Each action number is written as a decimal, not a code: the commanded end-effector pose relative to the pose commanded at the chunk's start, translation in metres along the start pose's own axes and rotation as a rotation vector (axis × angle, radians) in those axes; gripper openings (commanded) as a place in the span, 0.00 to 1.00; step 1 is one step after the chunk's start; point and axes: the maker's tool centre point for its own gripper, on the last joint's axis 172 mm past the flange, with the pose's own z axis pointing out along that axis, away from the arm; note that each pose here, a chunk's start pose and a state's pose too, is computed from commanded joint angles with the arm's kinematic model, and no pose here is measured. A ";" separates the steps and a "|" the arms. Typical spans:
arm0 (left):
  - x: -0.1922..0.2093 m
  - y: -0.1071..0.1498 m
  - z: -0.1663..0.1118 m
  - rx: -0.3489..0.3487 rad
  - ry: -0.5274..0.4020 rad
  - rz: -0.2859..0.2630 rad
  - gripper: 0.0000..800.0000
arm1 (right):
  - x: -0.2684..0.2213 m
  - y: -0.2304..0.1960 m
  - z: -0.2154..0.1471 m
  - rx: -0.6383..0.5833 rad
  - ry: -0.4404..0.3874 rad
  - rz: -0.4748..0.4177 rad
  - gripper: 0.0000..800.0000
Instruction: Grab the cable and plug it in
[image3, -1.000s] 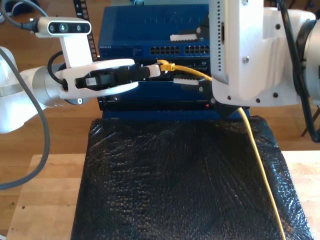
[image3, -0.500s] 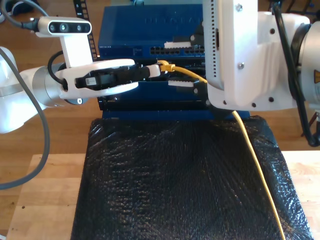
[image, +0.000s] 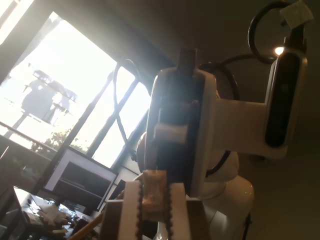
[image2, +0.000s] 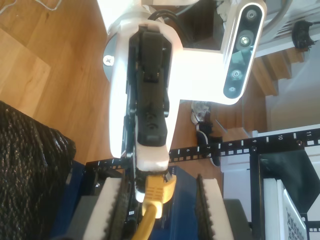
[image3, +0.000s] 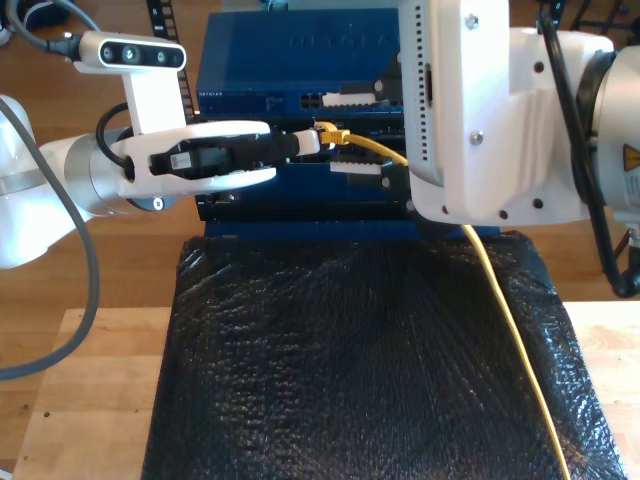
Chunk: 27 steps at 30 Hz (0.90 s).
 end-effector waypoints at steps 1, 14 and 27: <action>0.000 0.000 0.000 0.000 0.000 0.000 0.01 | 0.000 0.000 0.000 0.000 0.000 0.000 0.43; 0.000 0.001 0.000 -0.006 0.000 -0.012 0.01 | -0.002 -0.004 0.002 0.007 -0.002 0.002 0.37; 0.000 0.003 0.000 -0.014 0.001 -0.026 0.01 | -0.002 -0.006 0.004 0.012 -0.001 0.005 0.28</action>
